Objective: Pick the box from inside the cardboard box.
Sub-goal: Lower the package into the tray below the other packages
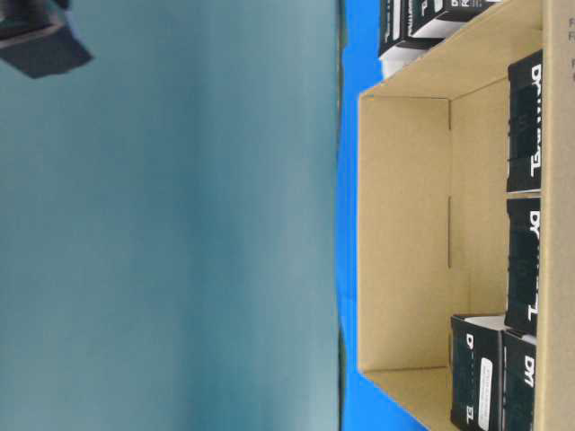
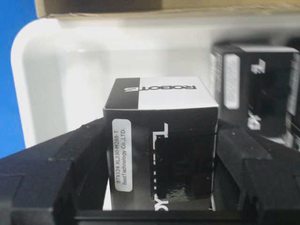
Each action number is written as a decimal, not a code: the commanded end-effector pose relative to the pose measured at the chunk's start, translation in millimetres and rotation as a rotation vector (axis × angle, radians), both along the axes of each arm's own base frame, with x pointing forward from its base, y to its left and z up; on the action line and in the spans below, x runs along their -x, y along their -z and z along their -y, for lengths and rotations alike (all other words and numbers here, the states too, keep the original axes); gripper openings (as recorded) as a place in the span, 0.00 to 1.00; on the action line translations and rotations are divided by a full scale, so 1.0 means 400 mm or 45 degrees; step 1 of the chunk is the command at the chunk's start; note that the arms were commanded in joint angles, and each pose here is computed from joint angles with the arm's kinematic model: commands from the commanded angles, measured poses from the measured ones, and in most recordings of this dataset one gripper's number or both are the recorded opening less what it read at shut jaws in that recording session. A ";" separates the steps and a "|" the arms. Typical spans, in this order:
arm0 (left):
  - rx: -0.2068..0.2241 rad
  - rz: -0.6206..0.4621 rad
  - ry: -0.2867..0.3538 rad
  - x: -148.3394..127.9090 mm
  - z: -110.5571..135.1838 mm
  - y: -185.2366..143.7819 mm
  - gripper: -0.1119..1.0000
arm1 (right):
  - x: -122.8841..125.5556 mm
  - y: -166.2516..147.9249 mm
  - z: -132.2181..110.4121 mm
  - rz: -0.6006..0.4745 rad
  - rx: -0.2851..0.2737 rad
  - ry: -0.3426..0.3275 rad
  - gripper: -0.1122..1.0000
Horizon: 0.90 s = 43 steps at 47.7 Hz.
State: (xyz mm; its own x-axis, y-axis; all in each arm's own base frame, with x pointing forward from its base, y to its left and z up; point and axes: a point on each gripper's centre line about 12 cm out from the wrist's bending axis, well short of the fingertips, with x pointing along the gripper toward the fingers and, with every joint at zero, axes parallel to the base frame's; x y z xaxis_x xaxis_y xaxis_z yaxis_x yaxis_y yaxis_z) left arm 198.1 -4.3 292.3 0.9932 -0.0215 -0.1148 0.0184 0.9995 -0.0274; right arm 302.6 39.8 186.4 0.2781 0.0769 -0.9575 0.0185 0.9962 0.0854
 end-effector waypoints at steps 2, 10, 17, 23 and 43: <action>-0.001 0.043 0.004 -0.006 0.002 -0.033 0.04 | -0.014 0.031 -0.004 0.013 -0.005 0.005 0.65; -0.001 0.041 0.002 -0.007 0.001 -0.034 0.04 | -0.024 0.081 -0.004 -0.006 0.002 0.004 0.65; -0.001 0.045 0.004 -0.007 0.002 -0.036 0.04 | -0.024 0.113 -0.004 -0.013 0.005 0.007 0.65; -0.001 0.043 0.004 -0.008 0.002 -0.035 0.04 | -0.026 0.129 -0.002 -0.014 0.006 0.012 0.65; -0.001 0.045 0.004 -0.010 0.002 -0.035 0.04 | -0.028 0.164 -0.002 -0.040 0.013 0.003 0.65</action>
State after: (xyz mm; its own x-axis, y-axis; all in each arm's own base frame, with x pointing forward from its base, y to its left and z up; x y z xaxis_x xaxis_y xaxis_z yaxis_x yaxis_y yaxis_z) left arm 199.2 -4.3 296.1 0.9940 -0.0215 -0.1072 0.0186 0.9994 -0.0275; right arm 312.3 40.4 122.4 0.2468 0.0646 -0.9669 0.0223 0.9971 0.0723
